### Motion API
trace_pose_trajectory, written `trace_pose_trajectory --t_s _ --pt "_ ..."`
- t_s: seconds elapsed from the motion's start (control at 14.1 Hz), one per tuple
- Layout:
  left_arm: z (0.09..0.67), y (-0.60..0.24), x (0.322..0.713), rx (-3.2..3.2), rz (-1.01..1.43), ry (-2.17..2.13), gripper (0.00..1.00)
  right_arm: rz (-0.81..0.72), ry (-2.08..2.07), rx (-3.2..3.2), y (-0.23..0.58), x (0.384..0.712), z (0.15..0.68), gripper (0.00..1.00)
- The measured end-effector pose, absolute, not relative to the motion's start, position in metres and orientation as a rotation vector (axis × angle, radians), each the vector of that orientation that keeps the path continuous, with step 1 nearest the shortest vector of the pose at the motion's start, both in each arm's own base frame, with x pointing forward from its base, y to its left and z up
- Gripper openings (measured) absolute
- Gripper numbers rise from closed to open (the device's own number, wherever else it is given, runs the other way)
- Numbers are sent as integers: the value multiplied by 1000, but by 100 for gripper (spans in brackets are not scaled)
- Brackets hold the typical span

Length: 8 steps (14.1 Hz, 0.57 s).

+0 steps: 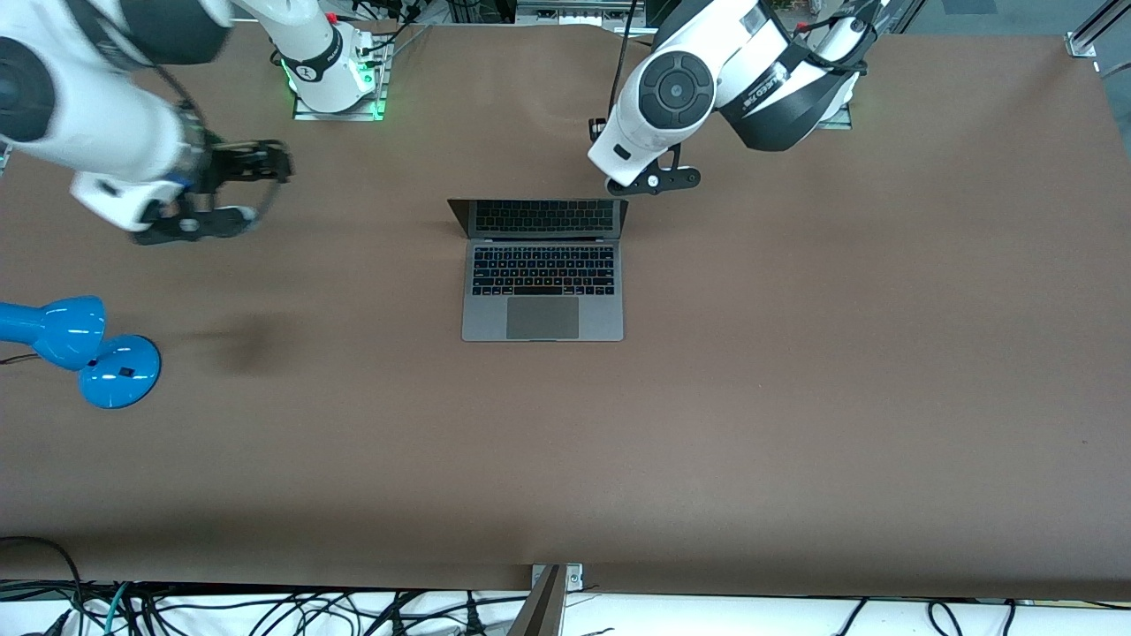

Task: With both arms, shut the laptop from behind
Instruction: 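Lower the left gripper behind the screen while the right gripper approaches it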

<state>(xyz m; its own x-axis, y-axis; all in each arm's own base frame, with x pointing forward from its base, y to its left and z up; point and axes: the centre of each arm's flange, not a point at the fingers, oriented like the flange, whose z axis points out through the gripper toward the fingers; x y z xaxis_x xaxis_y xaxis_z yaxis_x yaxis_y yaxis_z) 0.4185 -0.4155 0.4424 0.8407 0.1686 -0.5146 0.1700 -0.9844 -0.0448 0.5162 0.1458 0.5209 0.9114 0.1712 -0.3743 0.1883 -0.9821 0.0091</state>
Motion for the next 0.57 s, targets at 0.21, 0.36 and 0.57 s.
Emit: trace_pose_trajectory --t_s 0.21,0.36,0.57 --pt "431 -430 414 3006 -843 377 32 -602 253 3004 207 491 503 100" --pt "423 -438 412 3001 -852 397 11 -546 213 2998 250 468 483 100" --pt "410 -442 417 2980 -859 412 1 -483 192 3019 296 424 452 99"
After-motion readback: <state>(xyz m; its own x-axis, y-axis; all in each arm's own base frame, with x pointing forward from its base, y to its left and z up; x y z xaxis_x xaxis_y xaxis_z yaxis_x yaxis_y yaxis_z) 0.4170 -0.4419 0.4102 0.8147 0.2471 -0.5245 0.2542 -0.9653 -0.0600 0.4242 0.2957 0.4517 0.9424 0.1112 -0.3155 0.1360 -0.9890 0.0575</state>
